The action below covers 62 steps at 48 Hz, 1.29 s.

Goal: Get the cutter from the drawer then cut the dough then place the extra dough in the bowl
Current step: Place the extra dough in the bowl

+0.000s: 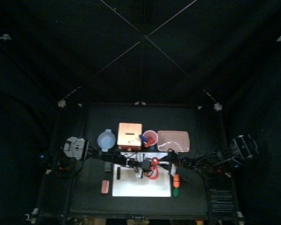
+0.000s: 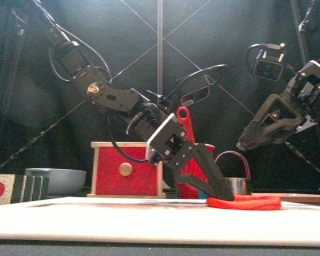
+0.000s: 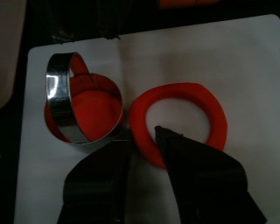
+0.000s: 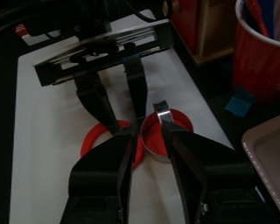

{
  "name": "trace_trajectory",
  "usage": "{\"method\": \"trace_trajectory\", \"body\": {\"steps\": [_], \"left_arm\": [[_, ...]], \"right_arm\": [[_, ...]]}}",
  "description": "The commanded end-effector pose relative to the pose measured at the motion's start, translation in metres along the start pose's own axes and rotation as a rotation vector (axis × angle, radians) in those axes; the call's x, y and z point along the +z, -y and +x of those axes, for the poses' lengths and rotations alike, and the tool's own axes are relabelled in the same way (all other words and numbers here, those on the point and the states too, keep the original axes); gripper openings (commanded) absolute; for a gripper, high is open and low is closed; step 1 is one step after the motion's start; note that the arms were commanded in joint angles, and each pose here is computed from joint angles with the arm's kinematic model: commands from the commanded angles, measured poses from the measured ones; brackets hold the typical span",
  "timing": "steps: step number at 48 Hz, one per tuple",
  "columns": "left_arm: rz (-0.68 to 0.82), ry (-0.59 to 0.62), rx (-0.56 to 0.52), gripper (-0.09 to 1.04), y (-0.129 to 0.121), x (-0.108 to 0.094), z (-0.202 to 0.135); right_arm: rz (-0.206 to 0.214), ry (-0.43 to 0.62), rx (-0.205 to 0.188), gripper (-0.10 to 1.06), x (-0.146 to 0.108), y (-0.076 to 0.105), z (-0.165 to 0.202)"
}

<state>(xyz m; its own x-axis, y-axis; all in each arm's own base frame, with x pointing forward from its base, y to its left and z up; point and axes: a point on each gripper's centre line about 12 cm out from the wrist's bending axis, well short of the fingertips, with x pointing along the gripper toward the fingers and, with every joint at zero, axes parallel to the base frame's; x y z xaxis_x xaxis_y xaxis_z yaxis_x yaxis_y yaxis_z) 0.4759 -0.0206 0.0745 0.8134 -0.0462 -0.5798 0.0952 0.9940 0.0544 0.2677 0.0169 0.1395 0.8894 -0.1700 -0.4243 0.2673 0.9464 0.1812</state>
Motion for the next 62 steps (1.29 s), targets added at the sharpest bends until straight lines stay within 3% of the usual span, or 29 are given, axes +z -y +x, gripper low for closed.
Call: {"method": "trace_trajectory", "body": {"steps": [1, 11, 29, 48, 62], "left_arm": [[-0.004, 0.041, 0.010, 0.60, -0.005, 0.016, -0.003], [0.000, 0.050, 0.009, 0.60, -0.005, 0.024, -0.018], [0.016, 0.136, 0.015, 0.60, -0.005, 0.044, -0.102], [-0.015, 0.184, 0.063, 0.60, -0.016, 0.000, -0.196], [-0.065, 0.314, 0.199, 0.60, -0.044, -0.016, -0.269]], "right_arm": [[0.013, 0.027, 0.009, 0.70, 0.008, -0.001, -0.002], [0.013, 0.012, 0.013, 0.70, 0.006, -0.002, -0.002], [0.013, 0.008, 0.014, 0.70, 0.006, -0.002, -0.002], [0.010, 0.010, 0.013, 0.70, 0.006, -0.002, -0.002], [0.008, 0.017, 0.018, 0.70, 0.009, -0.003, -0.001]]}}
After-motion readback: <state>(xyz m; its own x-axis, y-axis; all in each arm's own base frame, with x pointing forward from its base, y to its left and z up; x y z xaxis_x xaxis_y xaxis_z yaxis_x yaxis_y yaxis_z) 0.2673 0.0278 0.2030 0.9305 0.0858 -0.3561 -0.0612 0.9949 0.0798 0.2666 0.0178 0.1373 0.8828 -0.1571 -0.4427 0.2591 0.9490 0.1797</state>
